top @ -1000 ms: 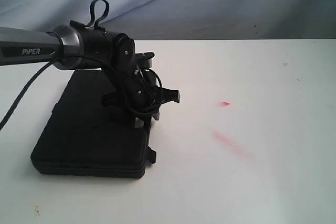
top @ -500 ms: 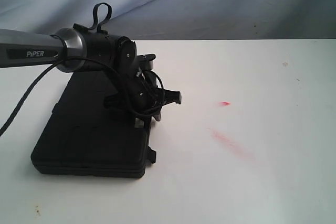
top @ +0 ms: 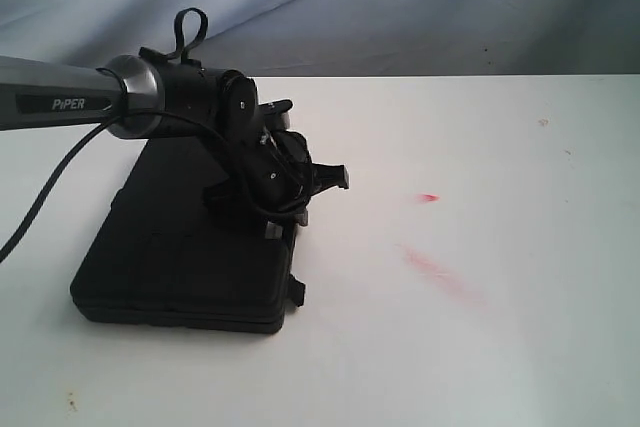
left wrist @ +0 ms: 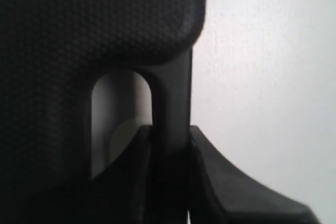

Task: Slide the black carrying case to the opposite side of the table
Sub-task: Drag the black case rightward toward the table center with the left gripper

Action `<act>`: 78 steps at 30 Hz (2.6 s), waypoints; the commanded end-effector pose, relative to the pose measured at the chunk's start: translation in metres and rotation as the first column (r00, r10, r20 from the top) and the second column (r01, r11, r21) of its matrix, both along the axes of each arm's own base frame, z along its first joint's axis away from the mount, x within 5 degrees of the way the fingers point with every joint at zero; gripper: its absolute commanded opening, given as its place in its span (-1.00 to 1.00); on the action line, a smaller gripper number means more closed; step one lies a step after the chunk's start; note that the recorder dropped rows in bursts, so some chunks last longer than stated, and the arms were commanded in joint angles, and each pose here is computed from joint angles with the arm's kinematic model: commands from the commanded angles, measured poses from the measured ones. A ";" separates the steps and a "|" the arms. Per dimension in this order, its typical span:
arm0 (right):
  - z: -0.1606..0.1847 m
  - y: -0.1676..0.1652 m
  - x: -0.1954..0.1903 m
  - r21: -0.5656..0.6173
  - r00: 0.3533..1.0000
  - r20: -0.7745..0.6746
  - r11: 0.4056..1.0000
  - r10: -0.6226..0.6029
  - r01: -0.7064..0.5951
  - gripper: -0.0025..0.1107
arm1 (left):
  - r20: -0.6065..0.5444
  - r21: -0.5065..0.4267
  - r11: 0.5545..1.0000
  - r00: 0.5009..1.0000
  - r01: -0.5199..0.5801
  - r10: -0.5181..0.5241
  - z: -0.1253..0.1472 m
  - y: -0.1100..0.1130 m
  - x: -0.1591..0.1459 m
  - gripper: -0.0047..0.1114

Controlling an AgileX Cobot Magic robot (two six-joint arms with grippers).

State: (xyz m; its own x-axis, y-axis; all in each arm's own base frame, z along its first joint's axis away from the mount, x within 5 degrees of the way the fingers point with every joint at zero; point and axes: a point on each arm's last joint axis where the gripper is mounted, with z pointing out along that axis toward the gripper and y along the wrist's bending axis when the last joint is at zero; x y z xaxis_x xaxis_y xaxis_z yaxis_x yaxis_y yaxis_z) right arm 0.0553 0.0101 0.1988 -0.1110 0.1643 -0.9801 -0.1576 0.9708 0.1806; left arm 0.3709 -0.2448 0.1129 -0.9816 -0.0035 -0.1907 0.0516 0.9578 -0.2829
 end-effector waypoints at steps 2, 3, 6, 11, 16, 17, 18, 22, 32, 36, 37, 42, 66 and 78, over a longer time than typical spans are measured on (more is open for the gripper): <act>-0.001 0.000 0.000 -0.005 1.000 0.001 1.000 -0.007 0.007 -0.96 | 0.003 -0.121 0.989 0.996 -0.088 0.089 0.012 -0.015 0.006 -0.92; -0.001 0.000 0.000 -0.005 1.000 0.001 1.000 -0.007 0.007 -0.96 | 0.005 -0.129 0.987 0.996 -0.092 0.094 0.015 -0.018 0.009 -0.92; -0.001 0.000 0.000 -0.005 1.000 0.001 1.000 -0.007 0.007 -0.96 | 0.010 -0.153 0.986 0.998 -0.059 0.061 0.023 -0.041 0.013 -0.92; -0.001 0.000 0.000 -0.005 1.000 0.001 1.000 -0.007 0.007 -0.96 | -0.013 -0.174 0.985 1.000 -0.019 0.017 0.018 -0.087 0.013 -0.92; -0.001 0.000 0.000 -0.005 1.000 0.001 1.000 -0.007 0.007 -0.96 | -0.066 -0.195 0.978 0.996 -0.072 0.061 0.007 -0.110 0.017 -0.92; -0.001 0.000 0.000 -0.005 1.000 0.001 1.000 -0.007 0.007 -0.96 | -0.078 -0.196 0.976 0.994 -0.094 0.080 0.005 -0.111 0.018 -0.92; -0.001 0.000 0.000 -0.005 1.000 0.001 1.000 -0.007 0.007 -0.96 | -0.081 -0.197 0.975 0.993 -0.099 0.085 0.004 -0.112 0.019 -0.92; -0.001 0.000 0.000 -0.005 1.000 0.001 1.000 -0.007 0.007 -0.96 | -0.088 -0.193 0.974 0.991 -0.117 0.102 -0.001 -0.113 0.021 -0.92; -0.001 0.000 0.000 -0.005 1.000 0.001 1.000 -0.007 0.007 -0.96 | -0.119 -0.192 0.967 0.982 -0.165 0.144 -0.016 -0.114 0.022 -0.92; -0.001 0.000 0.000 -0.005 1.000 0.001 1.000 -0.007 0.007 -0.96 | -0.105 -0.205 0.964 0.983 -0.168 0.149 -0.015 -0.115 0.023 -0.92; -0.001 0.000 0.000 -0.005 1.000 0.001 1.000 -0.007 0.007 -0.96 | -0.105 -0.205 0.964 0.983 -0.168 0.149 -0.015 -0.115 0.023 -0.92; -0.001 0.000 0.000 -0.005 1.000 0.001 1.000 -0.007 0.007 -0.96 | -0.087 -0.213 0.964 0.986 -0.157 0.141 -0.015 -0.115 0.024 -0.91; -0.001 0.000 0.000 -0.005 1.000 0.001 1.000 -0.007 0.007 -0.96 | -0.077 -0.230 0.965 0.991 -0.126 0.110 -0.014 -0.117 0.024 -0.10; -0.001 0.000 0.000 -0.005 1.000 0.001 1.000 -0.007 0.007 -0.96 | -0.017 -0.106 0.992 0.998 -0.064 0.063 -0.001 -0.106 0.024 -0.19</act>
